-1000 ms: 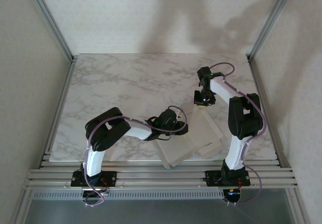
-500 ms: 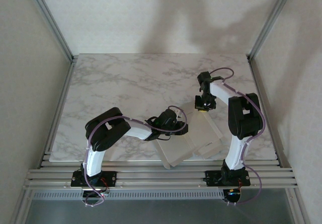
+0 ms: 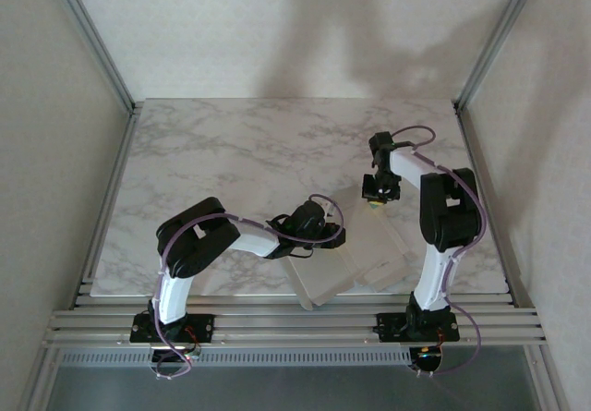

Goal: Fold the paper box

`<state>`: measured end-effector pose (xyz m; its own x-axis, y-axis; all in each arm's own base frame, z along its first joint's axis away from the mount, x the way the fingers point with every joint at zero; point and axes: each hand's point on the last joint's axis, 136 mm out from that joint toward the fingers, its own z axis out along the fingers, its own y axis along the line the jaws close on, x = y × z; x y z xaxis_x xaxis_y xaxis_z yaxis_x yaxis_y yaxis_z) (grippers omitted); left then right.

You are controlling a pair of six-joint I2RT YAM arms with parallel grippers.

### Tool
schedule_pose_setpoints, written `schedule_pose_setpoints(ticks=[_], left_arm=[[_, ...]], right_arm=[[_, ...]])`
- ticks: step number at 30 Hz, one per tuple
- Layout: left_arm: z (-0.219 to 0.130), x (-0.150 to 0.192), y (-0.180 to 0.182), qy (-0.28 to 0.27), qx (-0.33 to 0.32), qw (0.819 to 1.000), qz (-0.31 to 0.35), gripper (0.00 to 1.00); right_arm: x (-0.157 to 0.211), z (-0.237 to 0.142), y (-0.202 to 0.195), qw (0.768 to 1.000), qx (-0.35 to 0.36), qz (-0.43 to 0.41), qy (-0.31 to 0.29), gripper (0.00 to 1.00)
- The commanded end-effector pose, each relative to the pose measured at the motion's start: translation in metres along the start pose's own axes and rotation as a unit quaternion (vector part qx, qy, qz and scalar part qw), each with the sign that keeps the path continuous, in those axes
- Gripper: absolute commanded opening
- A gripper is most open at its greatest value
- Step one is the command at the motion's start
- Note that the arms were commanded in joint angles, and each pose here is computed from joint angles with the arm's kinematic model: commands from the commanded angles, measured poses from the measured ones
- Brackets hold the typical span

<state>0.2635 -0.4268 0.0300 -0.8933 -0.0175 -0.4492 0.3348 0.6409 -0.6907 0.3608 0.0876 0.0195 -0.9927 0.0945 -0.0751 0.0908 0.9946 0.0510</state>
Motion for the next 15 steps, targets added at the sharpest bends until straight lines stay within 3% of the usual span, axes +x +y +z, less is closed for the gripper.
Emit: schedule_pose_setpoints(ticks=[1,6,15], left_arm=[[0.004,0.025,0.027,0.033,-0.049,0.998,-0.002,0.22],[0.005,0.025,0.027,0.033,-0.048,0.998,-0.001,0.22],[0.004,0.026,0.025,0.034,-0.052,0.998,0.006,0.22]], right_arm=[[0.007,0.013,0.000,1.000,-0.004,-0.002,0.018,0.00],[0.014,0.021,-0.005,1.000,0.009,0.000,0.027,0.00],[-0.015,-0.011,0.008,1.000,-0.015,-0.008,-0.016,0.00]])
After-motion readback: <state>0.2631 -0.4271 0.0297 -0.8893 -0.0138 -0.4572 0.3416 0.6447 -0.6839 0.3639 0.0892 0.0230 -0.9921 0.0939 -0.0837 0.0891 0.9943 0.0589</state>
